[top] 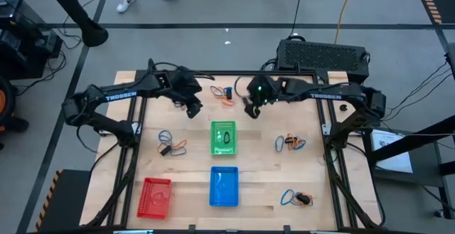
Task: Sort rubber bands into baskets
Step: Put the black rubberband into the green bin
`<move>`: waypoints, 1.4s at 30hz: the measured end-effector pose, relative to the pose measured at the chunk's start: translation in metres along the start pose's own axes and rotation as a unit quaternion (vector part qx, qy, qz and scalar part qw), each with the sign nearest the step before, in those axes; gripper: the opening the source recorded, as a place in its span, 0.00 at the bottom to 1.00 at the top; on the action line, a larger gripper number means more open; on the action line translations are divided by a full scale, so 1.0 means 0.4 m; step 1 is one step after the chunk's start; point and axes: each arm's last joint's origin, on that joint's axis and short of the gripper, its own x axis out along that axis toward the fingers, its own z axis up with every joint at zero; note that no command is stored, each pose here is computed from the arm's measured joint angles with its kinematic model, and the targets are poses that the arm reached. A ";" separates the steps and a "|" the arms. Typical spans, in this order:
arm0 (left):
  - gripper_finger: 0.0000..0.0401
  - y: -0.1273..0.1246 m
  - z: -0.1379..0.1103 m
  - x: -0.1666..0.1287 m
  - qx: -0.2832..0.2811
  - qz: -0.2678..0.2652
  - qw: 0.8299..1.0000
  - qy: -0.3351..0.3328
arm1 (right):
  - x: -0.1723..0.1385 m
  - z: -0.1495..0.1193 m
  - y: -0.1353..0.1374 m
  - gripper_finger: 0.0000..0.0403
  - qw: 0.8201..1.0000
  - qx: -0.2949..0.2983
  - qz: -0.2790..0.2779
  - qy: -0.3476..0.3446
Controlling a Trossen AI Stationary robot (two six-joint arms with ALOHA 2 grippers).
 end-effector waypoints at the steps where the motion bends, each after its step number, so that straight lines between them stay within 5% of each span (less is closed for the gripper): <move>1: 0.31 0.002 -0.002 -0.008 -0.002 0.002 1.000 0.000 | 0.005 -0.001 -0.016 0.03 1.000 0.016 0.001 0.003; 8: 0.48 0.012 -0.048 -0.041 -0.031 -0.003 0.998 -0.045 | 0.089 -0.011 -0.063 0.27 0.997 0.069 0.003 0.023; 15: 0.62 0.002 -0.080 -0.045 -0.058 -0.064 0.992 -0.092 | 0.181 -0.043 -0.057 0.55 0.995 0.081 0.004 0.062; 22: 0.63 -0.001 -0.073 -0.044 -0.053 -0.071 0.990 -0.108 | 0.258 -0.074 -0.063 0.63 0.990 0.108 -0.028 0.081; 28: 0.63 -0.012 -0.063 -0.045 -0.050 -0.088 0.987 -0.126 | 0.284 -0.091 -0.064 0.49 0.986 0.128 -0.039 0.099; 34: 0.63 -0.038 -0.064 -0.029 -0.051 -0.127 0.972 -0.193 | 0.255 -0.085 -0.046 0.05 0.985 0.137 -0.028 0.101; 42: 0.63 -0.048 -0.142 0.050 -0.124 -0.214 0.933 -0.264 | 0.142 -0.037 0.011 0.01 0.982 0.145 0.097 0.071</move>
